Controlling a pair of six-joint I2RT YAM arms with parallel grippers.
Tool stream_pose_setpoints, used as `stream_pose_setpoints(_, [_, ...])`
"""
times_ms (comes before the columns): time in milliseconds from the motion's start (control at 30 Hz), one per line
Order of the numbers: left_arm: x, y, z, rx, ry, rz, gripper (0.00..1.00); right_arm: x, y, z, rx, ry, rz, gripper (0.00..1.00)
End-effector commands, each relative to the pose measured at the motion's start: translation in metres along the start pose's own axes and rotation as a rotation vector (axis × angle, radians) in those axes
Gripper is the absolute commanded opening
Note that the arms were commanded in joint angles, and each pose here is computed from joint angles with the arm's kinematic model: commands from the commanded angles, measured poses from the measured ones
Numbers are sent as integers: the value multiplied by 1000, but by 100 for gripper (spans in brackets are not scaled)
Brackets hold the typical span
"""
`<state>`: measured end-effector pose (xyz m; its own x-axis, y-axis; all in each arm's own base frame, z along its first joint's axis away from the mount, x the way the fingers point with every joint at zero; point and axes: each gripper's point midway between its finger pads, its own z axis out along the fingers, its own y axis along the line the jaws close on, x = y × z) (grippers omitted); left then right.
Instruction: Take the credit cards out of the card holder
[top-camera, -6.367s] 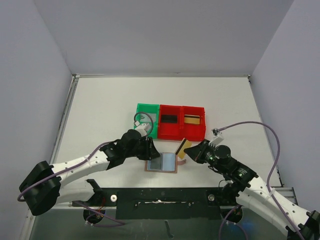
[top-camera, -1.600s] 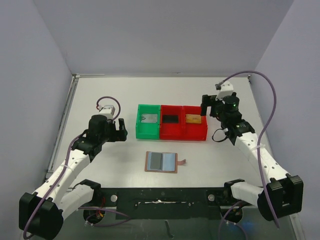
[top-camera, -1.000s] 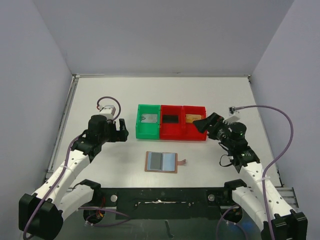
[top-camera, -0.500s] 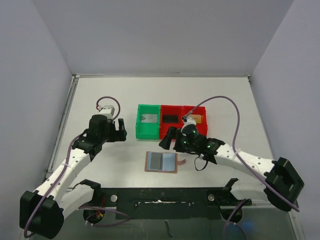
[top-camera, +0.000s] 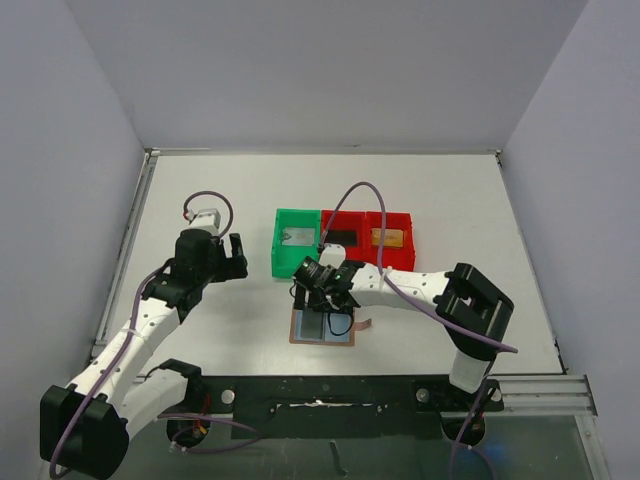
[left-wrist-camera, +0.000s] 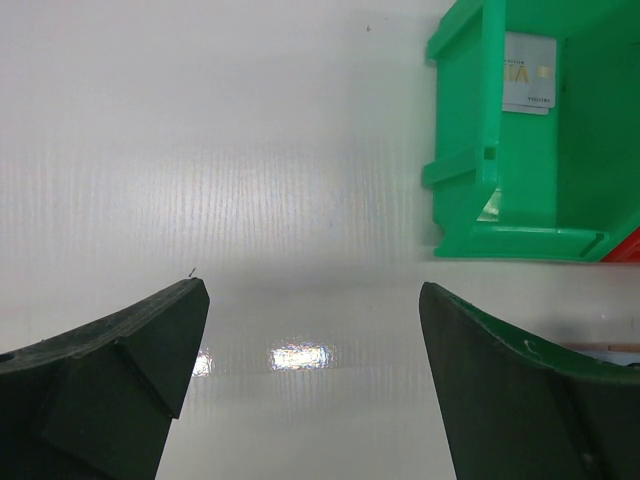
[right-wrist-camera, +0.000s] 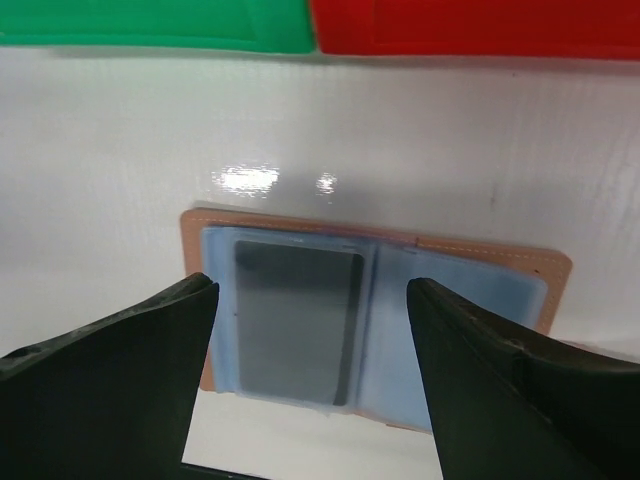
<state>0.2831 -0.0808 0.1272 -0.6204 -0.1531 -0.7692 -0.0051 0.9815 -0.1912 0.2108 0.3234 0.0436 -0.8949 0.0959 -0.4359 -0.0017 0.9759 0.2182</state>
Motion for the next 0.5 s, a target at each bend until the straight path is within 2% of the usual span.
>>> stream_pose_setpoints(0, [-25, -5, -3, 16, -87, -25, 88, -13, -10, -11, 58, -44, 38, 76])
stream_pose_setpoints(200, [-25, -5, -2, 18, -88, -22, 88, -1, -5, -5, 13, 3, 11, 72])
stream_pose_setpoints(467, [-26, -6, -3, 23, -96, -21, 88, 3, -2, 1, 38, 27, -9, 70])
